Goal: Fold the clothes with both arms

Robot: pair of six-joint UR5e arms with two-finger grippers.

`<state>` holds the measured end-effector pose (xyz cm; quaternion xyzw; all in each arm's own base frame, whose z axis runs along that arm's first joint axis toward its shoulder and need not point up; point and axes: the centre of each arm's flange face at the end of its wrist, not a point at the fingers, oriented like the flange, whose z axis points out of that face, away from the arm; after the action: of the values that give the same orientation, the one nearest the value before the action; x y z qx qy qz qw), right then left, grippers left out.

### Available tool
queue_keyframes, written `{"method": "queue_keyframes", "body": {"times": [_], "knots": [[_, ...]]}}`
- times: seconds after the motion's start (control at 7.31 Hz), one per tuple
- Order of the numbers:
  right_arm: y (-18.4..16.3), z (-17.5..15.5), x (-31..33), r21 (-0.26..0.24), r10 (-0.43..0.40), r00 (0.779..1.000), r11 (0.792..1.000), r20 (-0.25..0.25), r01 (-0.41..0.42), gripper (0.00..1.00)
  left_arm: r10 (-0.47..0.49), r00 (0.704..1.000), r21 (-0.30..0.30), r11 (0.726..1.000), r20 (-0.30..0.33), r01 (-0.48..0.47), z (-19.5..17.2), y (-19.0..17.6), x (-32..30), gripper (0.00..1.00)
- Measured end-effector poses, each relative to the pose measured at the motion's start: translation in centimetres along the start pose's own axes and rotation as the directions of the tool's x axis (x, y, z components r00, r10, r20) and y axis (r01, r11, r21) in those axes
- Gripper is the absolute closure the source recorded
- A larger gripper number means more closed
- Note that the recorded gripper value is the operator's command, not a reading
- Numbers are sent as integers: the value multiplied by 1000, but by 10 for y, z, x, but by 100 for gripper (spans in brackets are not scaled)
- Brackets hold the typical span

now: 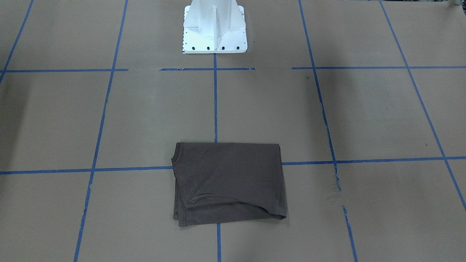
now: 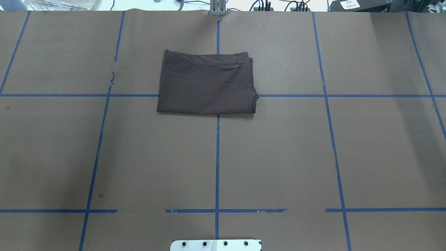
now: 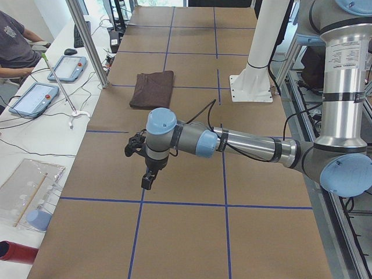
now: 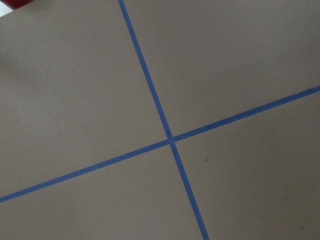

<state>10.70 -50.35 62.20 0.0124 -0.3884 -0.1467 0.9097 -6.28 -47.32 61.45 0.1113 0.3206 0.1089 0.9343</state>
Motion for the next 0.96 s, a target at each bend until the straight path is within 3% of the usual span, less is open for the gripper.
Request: {"method": "queue_keyframes", "body": {"times": [0.55,0.82,0.96], "knots": [[32,24,21,-33,131,991,991,16,-130,0,-26,1000,-32,999,-6,25,15,7,-9,0],[41,22,29,-4,178,984,984,9,-178,0,-26,1000,-32,999,-7,26,15,7,-9,0],[49,28,34,38,219,976,975,-3,-219,0,-26,1000,-32,999,-7,26,14,7,-9,0]]}}
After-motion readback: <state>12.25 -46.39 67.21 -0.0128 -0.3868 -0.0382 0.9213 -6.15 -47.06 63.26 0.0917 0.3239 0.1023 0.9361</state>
